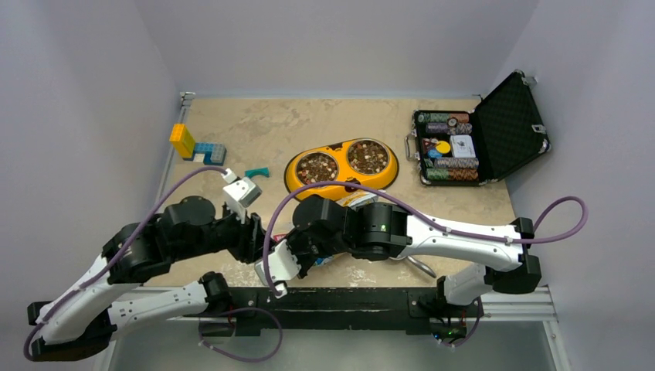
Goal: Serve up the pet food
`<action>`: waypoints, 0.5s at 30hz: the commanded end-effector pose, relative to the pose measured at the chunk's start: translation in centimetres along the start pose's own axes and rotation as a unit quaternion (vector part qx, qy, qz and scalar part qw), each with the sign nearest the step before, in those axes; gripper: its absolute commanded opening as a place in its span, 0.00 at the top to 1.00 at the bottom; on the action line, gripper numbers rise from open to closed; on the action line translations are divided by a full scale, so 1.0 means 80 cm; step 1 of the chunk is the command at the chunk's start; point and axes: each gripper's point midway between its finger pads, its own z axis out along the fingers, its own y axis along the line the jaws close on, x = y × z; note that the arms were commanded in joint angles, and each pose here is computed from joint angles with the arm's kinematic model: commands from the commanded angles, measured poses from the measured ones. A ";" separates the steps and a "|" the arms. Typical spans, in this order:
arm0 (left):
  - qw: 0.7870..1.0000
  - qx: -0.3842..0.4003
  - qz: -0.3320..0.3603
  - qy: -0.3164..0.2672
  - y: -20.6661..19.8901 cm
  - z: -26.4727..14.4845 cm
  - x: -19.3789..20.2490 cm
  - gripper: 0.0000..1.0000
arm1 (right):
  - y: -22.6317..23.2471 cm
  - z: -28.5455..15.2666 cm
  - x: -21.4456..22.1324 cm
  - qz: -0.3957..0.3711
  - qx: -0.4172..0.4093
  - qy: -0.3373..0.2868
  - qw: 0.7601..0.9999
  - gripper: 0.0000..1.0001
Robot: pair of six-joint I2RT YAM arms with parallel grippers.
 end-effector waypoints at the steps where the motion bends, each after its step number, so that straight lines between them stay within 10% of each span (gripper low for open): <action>1: 0.998 0.056 0.031 0.017 -0.032 0.029 -0.012 0.48 | -0.016 -0.018 -0.006 0.006 0.034 -0.021 0.999 0.81; 15: 0.997 0.067 0.024 0.000 -0.034 0.004 -0.012 0.47 | -0.029 -0.037 0.043 0.054 0.070 0.009 0.996 1.00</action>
